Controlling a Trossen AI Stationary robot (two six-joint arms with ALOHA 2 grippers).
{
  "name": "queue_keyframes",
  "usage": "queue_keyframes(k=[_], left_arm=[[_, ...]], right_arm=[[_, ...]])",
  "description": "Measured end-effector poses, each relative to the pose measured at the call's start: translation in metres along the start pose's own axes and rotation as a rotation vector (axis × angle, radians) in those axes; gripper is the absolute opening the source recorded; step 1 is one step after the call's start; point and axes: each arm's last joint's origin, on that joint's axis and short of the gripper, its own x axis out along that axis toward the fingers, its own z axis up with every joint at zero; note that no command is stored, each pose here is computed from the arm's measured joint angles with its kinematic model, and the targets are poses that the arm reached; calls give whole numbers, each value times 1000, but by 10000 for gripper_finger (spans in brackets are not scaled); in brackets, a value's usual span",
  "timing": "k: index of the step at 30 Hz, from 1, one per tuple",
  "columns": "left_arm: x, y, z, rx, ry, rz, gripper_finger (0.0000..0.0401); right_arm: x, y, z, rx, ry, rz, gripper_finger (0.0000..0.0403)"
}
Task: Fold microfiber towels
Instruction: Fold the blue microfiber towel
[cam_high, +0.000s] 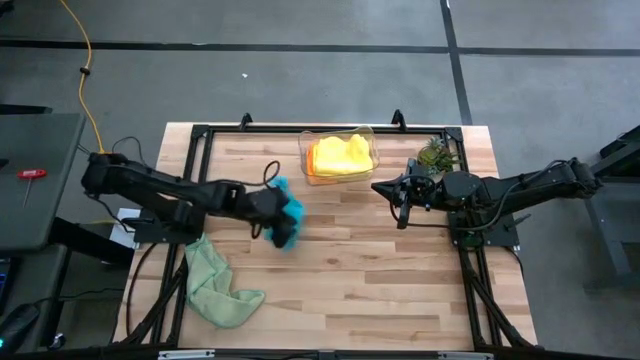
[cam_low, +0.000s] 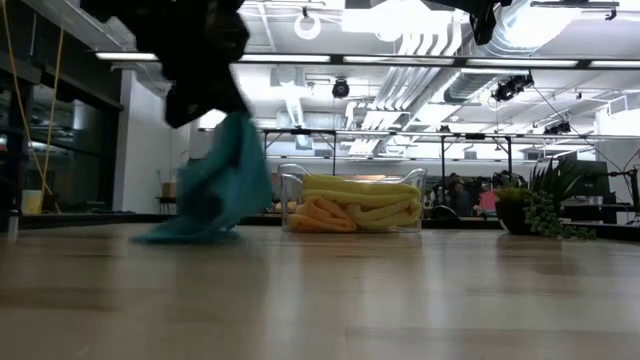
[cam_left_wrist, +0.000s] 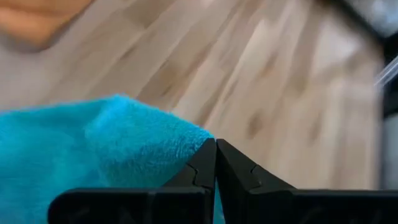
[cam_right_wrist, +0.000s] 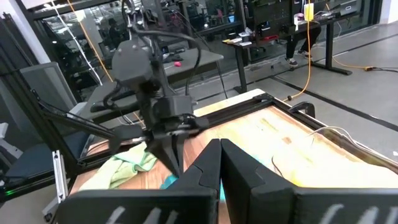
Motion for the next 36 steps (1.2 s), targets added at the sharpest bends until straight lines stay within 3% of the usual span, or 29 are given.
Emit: queue_keyframes(k=[3, 10, 12, 17, 20, 29, 36], left_arm=[[13, -12, 11, -93, -53, -100, 0], [29, -36, 44, -104, -65, -326, 0], [31, -33, 46, -80, -52, -291, 0], [36, -11, 34, -39, 32, -9, 0], [37, -2, 26, -19, 58, 98, 0], [38, -2, 20, -12, 63, 123, 0], [38, -2, 20, -14, 64, 124, 0]], right_arm=[[0, 0, 0, 0, 0, 0, 0], [0, 0, 0, 28, 5, -1, 0], [0, 0, -1, 61, 11, -3, 0], [2, -1, -6, 136, 52, -18, 0], [6, -1, -15, 165, 120, -36, 6], [41, 9, -65, 177, 426, 29, 96], [70, 41, -109, -12, 689, 191, 163]])
